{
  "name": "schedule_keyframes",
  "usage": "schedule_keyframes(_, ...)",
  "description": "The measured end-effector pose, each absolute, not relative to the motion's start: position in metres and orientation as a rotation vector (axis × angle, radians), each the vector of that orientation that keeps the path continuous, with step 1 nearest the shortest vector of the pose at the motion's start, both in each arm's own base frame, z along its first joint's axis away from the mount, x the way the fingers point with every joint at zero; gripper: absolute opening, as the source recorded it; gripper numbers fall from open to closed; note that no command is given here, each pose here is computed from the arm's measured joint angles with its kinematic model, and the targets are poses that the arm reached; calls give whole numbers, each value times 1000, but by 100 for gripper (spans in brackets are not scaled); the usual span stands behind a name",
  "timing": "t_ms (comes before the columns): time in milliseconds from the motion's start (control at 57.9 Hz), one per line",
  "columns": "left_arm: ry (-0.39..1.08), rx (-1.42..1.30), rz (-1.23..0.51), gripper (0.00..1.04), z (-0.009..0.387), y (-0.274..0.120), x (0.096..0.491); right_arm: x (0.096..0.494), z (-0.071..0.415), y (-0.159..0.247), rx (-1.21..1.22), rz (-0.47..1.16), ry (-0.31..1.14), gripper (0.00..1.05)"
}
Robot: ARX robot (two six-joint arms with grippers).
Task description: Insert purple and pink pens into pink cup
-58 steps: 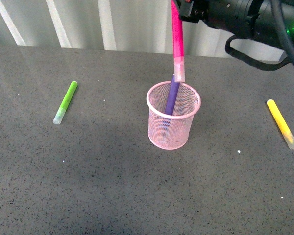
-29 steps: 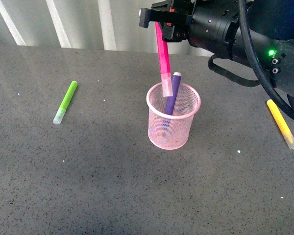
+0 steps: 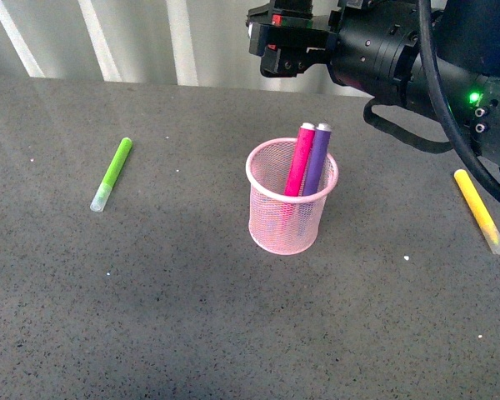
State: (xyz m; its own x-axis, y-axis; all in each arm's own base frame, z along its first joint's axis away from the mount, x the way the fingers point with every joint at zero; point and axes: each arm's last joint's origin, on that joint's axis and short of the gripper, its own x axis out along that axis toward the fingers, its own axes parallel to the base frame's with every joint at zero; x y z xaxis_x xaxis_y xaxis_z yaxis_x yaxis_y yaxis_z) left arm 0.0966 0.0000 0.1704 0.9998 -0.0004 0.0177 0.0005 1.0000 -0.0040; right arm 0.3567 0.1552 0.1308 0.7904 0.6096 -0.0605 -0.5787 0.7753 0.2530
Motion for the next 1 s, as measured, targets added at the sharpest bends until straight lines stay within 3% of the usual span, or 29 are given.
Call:
schedule_keyframes(155, -18, -4, 0, 98, 170, 0, 97, 353, 133, 148, 228, 608, 126, 100)
schedule_keyframes(293, -18, -4, 0, 98, 170, 0, 97, 344, 150, 136, 197, 520, 70, 98)
schedule_keyframes(483, -18, -4, 0, 98, 170, 0, 97, 324, 174, 109, 66, 264, 33, 98)
schedule_keyframes(742, -18, -4, 0, 98, 170, 0, 97, 249, 215, 74, -68, 77, -65, 98)
schedule_keyframes(949, -18, -4, -1, 98, 170, 0, 97, 202, 240, 61, -90, 23, -120, 98)
schedule_keyframes(1001, -18, -4, -1, 98, 170, 0, 97, 193, 247, 58, -72, 9, -111, 93)
